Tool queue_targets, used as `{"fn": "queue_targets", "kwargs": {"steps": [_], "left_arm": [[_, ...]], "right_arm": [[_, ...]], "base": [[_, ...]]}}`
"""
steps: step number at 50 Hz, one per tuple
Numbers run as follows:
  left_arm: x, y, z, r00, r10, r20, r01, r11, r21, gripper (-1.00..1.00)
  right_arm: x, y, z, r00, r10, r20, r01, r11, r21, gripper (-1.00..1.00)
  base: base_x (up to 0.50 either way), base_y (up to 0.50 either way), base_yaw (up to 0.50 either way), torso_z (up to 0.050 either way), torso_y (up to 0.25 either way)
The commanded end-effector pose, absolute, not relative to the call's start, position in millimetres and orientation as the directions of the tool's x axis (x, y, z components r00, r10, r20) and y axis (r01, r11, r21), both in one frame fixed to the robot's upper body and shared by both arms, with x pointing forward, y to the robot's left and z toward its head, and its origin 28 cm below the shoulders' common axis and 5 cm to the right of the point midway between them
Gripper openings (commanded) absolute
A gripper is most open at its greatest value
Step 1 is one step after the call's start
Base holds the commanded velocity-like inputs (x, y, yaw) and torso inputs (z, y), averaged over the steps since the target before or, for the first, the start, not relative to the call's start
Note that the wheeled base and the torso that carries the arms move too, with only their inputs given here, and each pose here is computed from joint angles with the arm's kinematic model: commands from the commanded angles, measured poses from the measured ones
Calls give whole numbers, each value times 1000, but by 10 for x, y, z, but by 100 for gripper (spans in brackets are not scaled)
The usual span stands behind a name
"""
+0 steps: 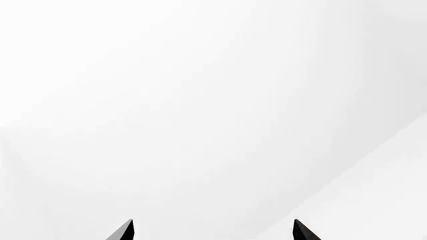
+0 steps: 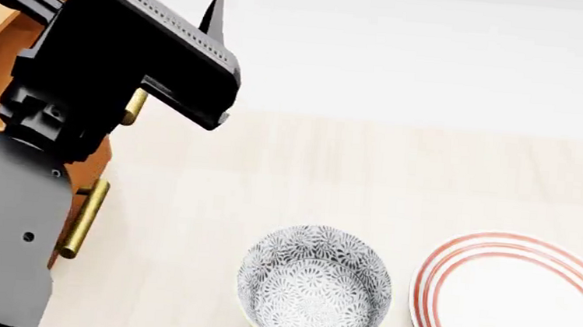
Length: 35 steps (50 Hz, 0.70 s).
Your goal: Open the top drawer of the cabinet.
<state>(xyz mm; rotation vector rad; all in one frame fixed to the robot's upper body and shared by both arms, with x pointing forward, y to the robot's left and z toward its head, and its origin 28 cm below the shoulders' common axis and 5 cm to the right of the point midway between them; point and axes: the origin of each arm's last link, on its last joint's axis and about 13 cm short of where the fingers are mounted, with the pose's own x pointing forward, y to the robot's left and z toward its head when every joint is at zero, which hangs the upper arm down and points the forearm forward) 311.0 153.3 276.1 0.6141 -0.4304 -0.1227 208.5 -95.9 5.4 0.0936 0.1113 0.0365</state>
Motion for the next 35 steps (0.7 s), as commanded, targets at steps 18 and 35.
{"fn": "queue_targets", "kwargs": {"steps": [18,35], "left_arm": [[3343,1665,2762,956,-135,262,-8,875,484,100],[3583,1782,2741,966,-22,257,-102,882,459,100]], "right_arm": [[2085,-940,72,994,52,-97,-43,995,94,100],[2088,-943,61,993,52,-104,-42,995,94,100]], "base": [[0,0,0,0,0],[0,0,0,0,0]]}}
